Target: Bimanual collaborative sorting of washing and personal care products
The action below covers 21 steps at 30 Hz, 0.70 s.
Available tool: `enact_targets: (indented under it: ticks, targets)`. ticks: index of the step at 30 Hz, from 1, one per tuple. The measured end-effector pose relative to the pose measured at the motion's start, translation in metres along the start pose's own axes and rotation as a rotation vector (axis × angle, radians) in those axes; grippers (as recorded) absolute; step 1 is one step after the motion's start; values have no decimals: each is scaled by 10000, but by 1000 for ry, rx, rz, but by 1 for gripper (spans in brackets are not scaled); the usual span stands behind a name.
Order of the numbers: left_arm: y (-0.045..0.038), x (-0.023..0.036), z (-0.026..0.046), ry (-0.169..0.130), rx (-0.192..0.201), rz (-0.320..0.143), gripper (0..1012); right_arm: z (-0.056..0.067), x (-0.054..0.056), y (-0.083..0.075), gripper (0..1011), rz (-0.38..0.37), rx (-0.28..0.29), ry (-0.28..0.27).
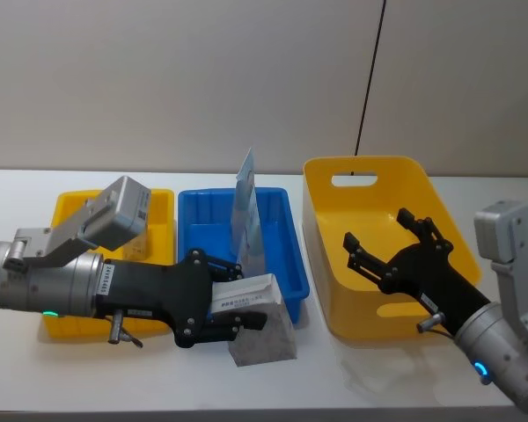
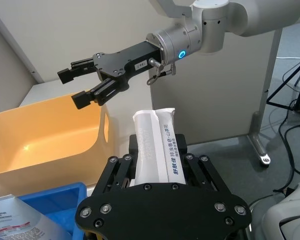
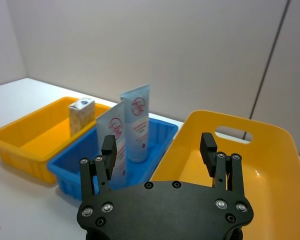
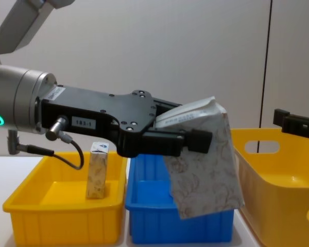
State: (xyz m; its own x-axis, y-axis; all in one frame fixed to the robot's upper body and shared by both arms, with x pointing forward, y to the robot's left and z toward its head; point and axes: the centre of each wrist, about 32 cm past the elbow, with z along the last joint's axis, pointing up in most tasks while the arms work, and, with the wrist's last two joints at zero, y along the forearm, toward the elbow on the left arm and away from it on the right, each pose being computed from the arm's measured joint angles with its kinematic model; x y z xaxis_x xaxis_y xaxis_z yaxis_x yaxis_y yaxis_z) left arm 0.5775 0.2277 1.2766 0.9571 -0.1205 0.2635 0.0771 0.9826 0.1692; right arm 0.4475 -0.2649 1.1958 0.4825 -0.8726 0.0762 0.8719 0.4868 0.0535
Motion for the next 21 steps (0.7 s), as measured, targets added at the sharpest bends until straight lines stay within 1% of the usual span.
enact_targets:
  ticks: [2, 5, 6, 7, 9, 12, 13, 15, 16, 19, 21]
  targets:
    - [0, 0, 0, 0, 0, 0, 364, 9, 36, -11, 1002, 19, -1, -5]
    - [0, 0, 0, 0, 0, 0, 364, 25, 97, -30, 1002, 64, 0, -11]
    - [0, 0, 0, 0, 0, 0, 364, 35, 132, -40, 1002, 85, -1, -16]
    - [0, 0, 0, 0, 0, 0, 364, 35, 132, -40, 1002, 85, -1, -16]
    - [0, 0, 0, 0, 0, 0, 364, 57, 199, -60, 1002, 132, -1, -25]
    - [0, 0, 0, 0, 0, 0, 364, 72, 245, -74, 1002, 166, -1, -31]
    - [0, 0, 0, 0, 0, 0, 364, 85, 280, -84, 1002, 193, -2, -36]
    - [0, 0, 0, 0, 0, 0, 364, 94, 305, -92, 1001, 215, -2, -38]
    - [0, 0, 0, 0, 0, 0, 364, 109, 346, -104, 1002, 242, -4, -44]
    - [0, 0, 0, 0, 0, 0, 364, 128, 390, -116, 1002, 280, -5, -50]
    - [0, 0, 0, 0, 0, 0, 364, 149, 437, -130, 1002, 319, -7, -57]
